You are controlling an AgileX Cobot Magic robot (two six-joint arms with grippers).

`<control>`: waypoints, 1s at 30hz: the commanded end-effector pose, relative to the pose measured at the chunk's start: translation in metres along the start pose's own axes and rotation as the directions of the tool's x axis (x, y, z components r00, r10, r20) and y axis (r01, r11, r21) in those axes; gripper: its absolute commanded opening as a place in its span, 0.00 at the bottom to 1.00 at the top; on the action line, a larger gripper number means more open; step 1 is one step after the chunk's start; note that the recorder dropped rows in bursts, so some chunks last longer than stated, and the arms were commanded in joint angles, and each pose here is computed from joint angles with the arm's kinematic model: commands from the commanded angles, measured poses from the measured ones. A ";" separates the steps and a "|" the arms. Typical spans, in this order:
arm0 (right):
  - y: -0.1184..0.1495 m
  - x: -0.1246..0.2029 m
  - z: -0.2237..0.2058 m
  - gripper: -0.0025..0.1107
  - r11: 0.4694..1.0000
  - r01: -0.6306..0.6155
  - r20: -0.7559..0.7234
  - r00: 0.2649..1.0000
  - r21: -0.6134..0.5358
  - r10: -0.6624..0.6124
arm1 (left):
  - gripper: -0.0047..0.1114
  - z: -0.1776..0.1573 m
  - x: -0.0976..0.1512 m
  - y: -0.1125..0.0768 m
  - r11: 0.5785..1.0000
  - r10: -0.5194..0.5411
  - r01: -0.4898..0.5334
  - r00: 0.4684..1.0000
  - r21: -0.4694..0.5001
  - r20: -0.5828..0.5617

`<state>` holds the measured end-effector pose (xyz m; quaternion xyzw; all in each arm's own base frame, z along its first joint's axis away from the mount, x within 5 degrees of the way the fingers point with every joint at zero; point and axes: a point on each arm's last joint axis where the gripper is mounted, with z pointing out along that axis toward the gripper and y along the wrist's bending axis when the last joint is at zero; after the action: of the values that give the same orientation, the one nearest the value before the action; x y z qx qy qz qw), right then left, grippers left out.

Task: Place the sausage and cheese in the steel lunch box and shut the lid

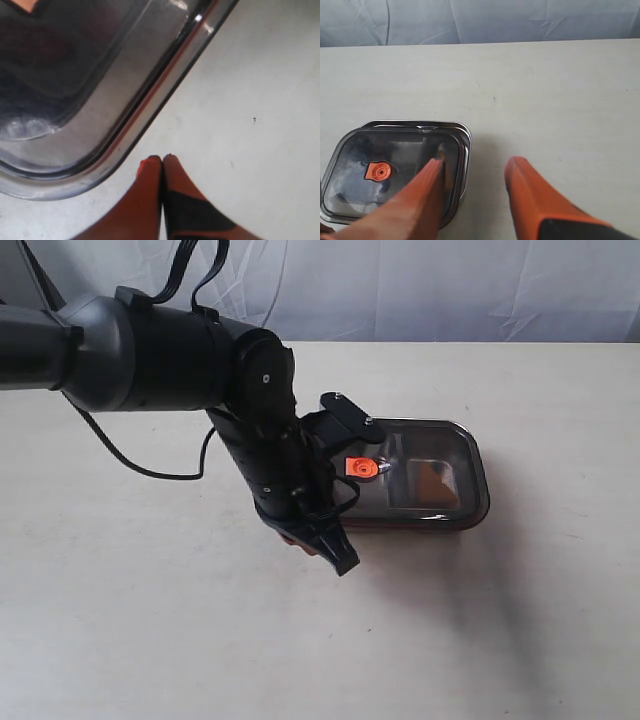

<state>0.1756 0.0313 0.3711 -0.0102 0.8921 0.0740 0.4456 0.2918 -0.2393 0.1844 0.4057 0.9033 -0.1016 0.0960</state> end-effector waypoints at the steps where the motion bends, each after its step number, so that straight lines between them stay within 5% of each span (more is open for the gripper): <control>1: -0.002 -0.002 -0.002 0.38 1.000 0.009 0.025 1.000 0.011 -0.009 | 0.04 0.000 -0.002 0.002 1.000 -0.006 0.006 1.000 -0.008 0.018; 21: -0.001 -0.003 -0.002 0.38 1.000 0.009 0.031 0.999 0.010 -0.010 | 0.04 0.019 0.003 0.003 1.000 -0.016 0.017 0.998 0.014 -0.065; 30: -0.001 -0.004 -0.002 0.38 1.000 0.009 0.039 0.999 0.009 -0.010 | 0.04 0.017 -0.004 0.004 1.000 -0.012 0.012 1.000 -0.001 -0.014</control>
<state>0.1764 0.0314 0.3721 -0.0102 0.8888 0.0751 0.4519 0.2951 -0.2418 0.1651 0.4051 0.9064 -0.0961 0.0719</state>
